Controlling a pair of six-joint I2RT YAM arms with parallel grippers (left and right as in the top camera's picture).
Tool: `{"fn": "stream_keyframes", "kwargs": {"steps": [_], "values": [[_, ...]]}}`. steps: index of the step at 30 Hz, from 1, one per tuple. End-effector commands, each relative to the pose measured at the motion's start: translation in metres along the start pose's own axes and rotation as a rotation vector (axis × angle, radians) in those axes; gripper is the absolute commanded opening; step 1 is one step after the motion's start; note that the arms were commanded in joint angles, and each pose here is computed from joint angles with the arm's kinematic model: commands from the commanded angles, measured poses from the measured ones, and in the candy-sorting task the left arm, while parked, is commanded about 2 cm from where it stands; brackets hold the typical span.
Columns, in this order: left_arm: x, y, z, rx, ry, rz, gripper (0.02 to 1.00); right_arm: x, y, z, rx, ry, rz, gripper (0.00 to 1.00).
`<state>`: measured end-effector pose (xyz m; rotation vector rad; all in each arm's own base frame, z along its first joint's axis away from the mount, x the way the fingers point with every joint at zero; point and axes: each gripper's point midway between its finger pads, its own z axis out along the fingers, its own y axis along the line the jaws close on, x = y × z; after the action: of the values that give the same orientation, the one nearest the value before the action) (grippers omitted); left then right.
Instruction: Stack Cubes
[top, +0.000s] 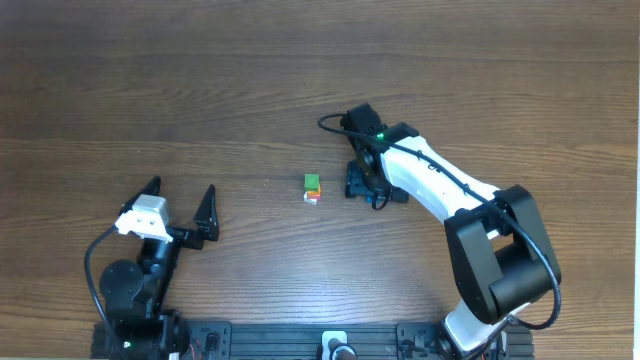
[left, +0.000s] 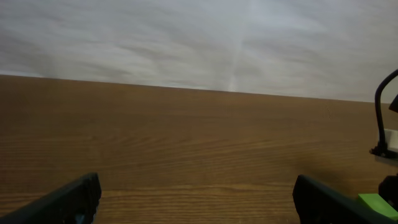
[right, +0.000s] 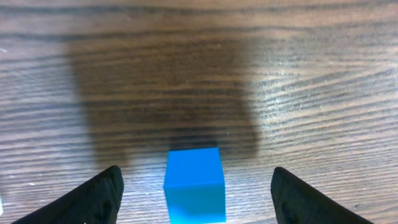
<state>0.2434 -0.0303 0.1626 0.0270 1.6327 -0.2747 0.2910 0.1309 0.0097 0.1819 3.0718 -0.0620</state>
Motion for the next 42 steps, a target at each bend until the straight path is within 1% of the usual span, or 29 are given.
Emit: {"fn": "stream_keyframes", "kwargs": {"steps": [1, 7, 14, 21, 26, 33, 42], "values": [[0.001, 0.000, 0.000, 0.000, -0.001, 0.015, 1.000, 0.001, -0.007, 0.007, 0.029, 0.007, 0.008, 0.722], [0.001, 0.000, 0.000, 0.000, 0.000, 0.015, 1.000, 0.002, -0.005, 0.007, 0.026, 0.009, 0.002, 0.669], [0.001, 0.000, 0.000, 0.000, 0.000, 0.015, 0.998, 0.004, -0.004, 0.007, 0.020, 0.015, -0.036, 0.625], [0.001, 0.000, 0.000, 0.000, 0.000, 0.015, 0.998, 0.008, -0.002, 0.008, 0.017, 0.026, -0.066, 0.614], [0.001, 0.000, 0.000, 0.000, -0.001, 0.015, 1.000, 0.013, -0.005, 0.011, 0.023, 0.040, -0.072, 0.603], [0.001, 0.000, 0.000, 0.000, 0.000, 0.015, 1.000, 0.015, -0.006, 0.013, 0.023, 0.044, -0.084, 0.544], [0.001, 0.000, 0.000, 0.000, 0.000, 0.015, 1.000, 0.012, 0.001, 0.013, -0.007, 0.031, -0.096, 0.467]]}}
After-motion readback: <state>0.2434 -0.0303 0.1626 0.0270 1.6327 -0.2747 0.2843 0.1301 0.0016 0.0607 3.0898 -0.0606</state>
